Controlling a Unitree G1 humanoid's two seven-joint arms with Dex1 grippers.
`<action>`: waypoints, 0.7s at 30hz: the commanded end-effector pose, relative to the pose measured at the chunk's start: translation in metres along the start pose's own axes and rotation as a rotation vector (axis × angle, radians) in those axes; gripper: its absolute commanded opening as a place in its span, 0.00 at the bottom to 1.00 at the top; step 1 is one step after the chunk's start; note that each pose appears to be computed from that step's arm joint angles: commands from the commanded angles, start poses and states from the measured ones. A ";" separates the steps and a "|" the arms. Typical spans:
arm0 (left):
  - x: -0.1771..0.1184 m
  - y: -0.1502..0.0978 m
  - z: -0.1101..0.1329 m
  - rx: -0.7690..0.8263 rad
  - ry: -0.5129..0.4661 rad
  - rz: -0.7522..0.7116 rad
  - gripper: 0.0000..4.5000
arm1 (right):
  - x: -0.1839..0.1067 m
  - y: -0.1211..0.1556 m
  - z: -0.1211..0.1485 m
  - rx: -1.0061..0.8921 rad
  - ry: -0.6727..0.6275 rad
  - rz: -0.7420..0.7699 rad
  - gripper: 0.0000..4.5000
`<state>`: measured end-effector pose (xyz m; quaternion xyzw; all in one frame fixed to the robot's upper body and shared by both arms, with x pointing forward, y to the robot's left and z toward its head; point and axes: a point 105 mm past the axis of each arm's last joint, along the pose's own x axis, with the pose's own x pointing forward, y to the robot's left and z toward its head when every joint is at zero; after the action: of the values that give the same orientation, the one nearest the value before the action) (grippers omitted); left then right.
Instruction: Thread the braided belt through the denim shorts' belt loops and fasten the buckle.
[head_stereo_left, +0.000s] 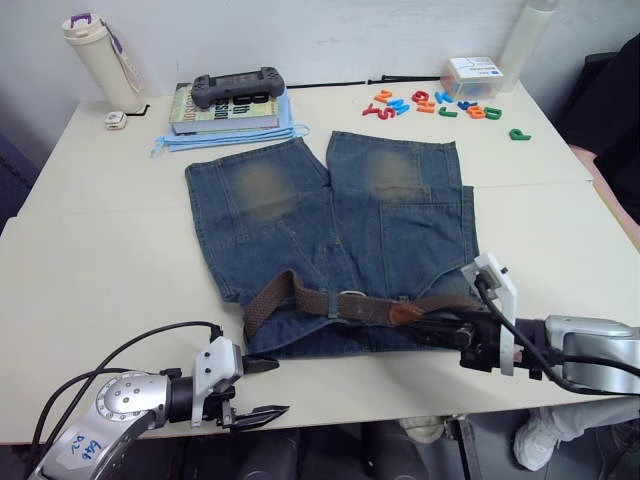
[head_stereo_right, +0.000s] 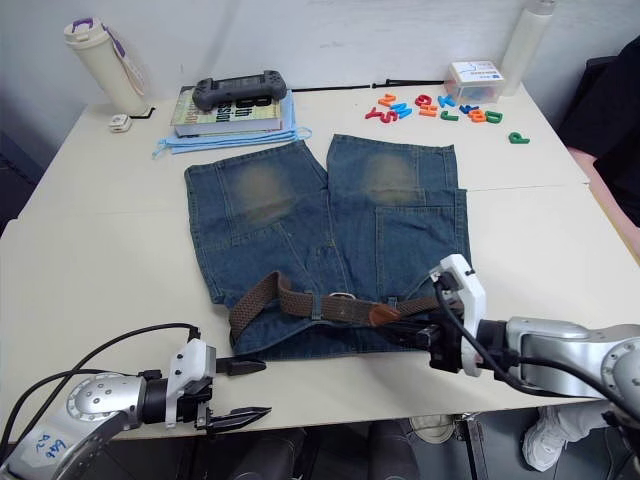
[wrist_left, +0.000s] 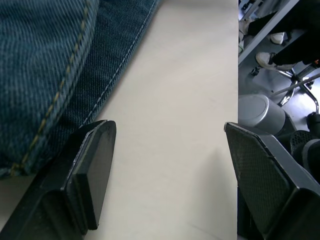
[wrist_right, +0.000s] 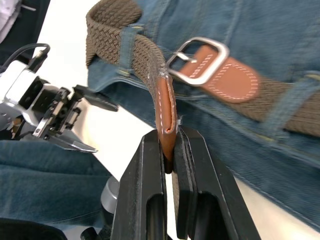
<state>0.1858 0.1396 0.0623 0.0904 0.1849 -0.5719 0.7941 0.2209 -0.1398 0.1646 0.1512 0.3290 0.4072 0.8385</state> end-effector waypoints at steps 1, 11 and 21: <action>-0.004 -0.005 -0.036 -0.104 0.106 0.006 0.85 | -0.007 -0.001 0.014 -0.018 -0.055 0.007 0.00; -0.008 -0.007 -0.041 -0.104 0.100 0.020 0.85 | -0.036 -0.020 0.030 -0.053 -0.066 -0.051 0.00; -0.046 -0.008 0.048 -0.120 -0.208 -0.036 0.85 | -0.011 0.000 0.033 -0.121 -0.071 0.015 0.00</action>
<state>0.1779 0.1707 0.0907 0.0138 0.1781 -0.5461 0.8185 0.2408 -0.1604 0.1874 0.1176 0.2898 0.4068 0.8583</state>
